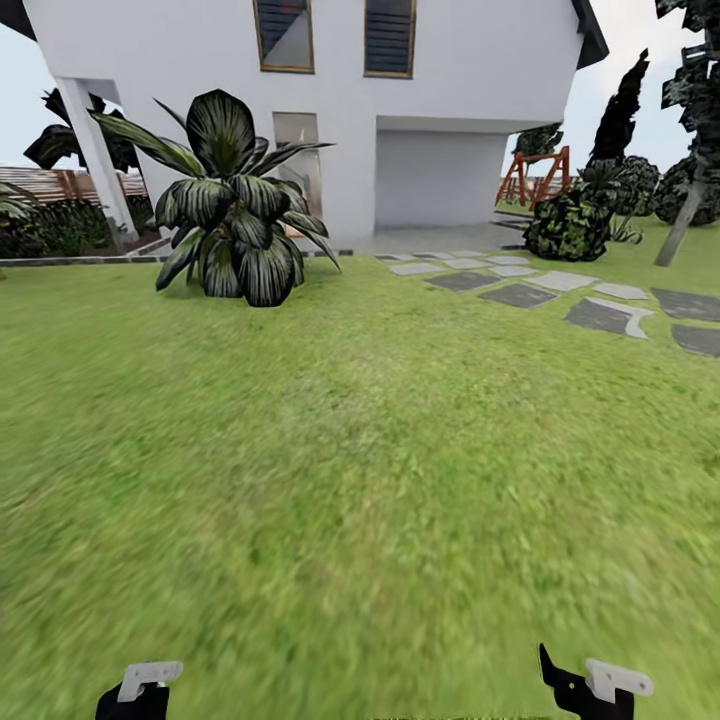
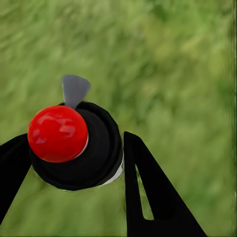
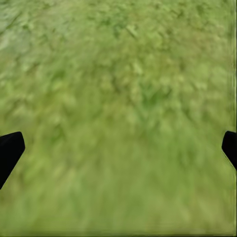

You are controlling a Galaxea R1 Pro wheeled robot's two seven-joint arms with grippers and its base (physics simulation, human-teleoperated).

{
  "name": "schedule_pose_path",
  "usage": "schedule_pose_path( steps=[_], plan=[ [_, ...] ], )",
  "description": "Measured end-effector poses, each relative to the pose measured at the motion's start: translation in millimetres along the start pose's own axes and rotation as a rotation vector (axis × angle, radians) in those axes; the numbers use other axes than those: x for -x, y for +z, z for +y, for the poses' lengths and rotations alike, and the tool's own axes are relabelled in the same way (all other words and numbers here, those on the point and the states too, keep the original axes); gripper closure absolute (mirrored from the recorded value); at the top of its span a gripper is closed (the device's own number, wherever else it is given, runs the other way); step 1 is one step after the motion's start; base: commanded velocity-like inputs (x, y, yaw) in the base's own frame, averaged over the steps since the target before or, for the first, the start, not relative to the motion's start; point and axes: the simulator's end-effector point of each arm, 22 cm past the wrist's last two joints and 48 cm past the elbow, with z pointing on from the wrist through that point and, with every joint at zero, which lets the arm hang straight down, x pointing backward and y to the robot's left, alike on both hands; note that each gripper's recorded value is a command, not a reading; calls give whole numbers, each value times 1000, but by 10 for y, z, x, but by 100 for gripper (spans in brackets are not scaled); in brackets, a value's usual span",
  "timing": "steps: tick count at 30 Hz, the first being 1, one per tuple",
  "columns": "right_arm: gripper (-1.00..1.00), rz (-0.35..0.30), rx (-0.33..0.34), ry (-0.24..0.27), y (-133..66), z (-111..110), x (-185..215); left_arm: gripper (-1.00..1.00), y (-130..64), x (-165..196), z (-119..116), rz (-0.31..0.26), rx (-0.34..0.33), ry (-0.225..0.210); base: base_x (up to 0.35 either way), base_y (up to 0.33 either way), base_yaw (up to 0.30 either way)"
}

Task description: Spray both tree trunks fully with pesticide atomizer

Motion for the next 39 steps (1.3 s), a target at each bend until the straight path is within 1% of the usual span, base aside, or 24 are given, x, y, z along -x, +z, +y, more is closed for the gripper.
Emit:
schedule_pose_path(
  steps=[12,39],
  plan=[
    [-100,11,-1,-2,0,-5,-50,100,7,-51,-2,11,0,1,0,0,-265],
    [-100,12,-3,-3,1,-15,-57,100,9,-60,-3,13,0,2,0,0,-288]
  ],
)
